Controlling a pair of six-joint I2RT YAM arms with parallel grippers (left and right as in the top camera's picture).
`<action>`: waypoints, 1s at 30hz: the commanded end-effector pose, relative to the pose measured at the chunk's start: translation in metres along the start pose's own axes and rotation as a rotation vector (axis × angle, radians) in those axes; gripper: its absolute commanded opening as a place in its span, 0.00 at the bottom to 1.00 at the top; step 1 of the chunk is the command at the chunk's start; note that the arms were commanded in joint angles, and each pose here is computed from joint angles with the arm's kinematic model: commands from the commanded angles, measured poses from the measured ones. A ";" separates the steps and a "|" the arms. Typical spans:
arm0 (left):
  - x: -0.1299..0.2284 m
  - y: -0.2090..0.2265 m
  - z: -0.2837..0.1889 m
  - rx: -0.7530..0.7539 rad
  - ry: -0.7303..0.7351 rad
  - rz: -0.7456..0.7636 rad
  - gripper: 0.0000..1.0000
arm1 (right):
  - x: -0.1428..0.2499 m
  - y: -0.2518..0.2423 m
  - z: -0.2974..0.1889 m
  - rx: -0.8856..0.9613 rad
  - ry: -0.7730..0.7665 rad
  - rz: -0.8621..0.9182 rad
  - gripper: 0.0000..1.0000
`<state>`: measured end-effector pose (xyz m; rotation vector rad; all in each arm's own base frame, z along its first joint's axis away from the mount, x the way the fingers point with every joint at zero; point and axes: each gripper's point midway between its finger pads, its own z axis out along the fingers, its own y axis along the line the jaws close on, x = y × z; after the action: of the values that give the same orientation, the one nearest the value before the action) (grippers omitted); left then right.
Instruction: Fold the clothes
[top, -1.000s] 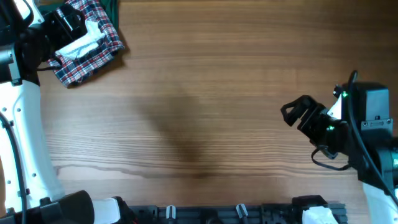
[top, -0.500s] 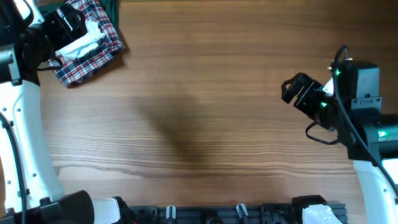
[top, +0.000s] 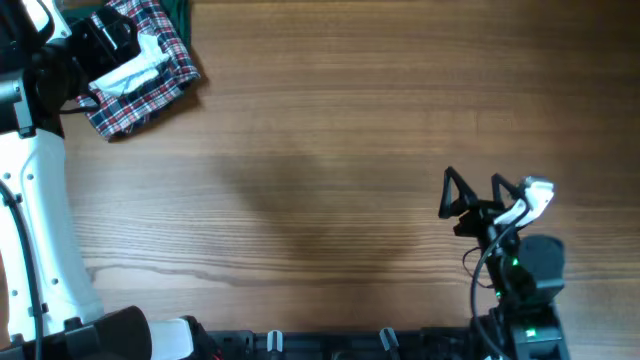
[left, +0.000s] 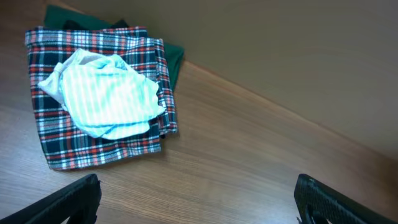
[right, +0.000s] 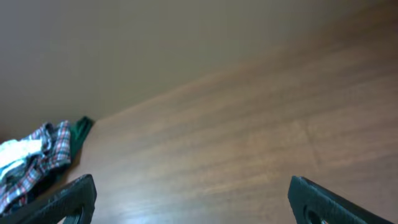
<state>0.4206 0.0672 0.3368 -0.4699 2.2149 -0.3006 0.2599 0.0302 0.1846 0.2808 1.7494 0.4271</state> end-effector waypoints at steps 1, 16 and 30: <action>-0.002 -0.005 -0.007 0.015 -0.013 -0.005 1.00 | -0.001 0.002 -0.003 -0.061 -0.104 -0.028 1.00; -0.002 -0.005 -0.007 0.015 -0.013 -0.005 1.00 | -0.009 -0.035 -0.017 0.044 -0.245 -0.025 1.00; -0.002 -0.005 -0.007 0.015 -0.013 -0.005 1.00 | -0.004 -0.037 -0.016 0.058 -0.221 -0.142 1.00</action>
<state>0.4206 0.0672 0.3368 -0.4699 2.2149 -0.3006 0.2472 -0.0082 0.1727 0.2396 1.5682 0.2227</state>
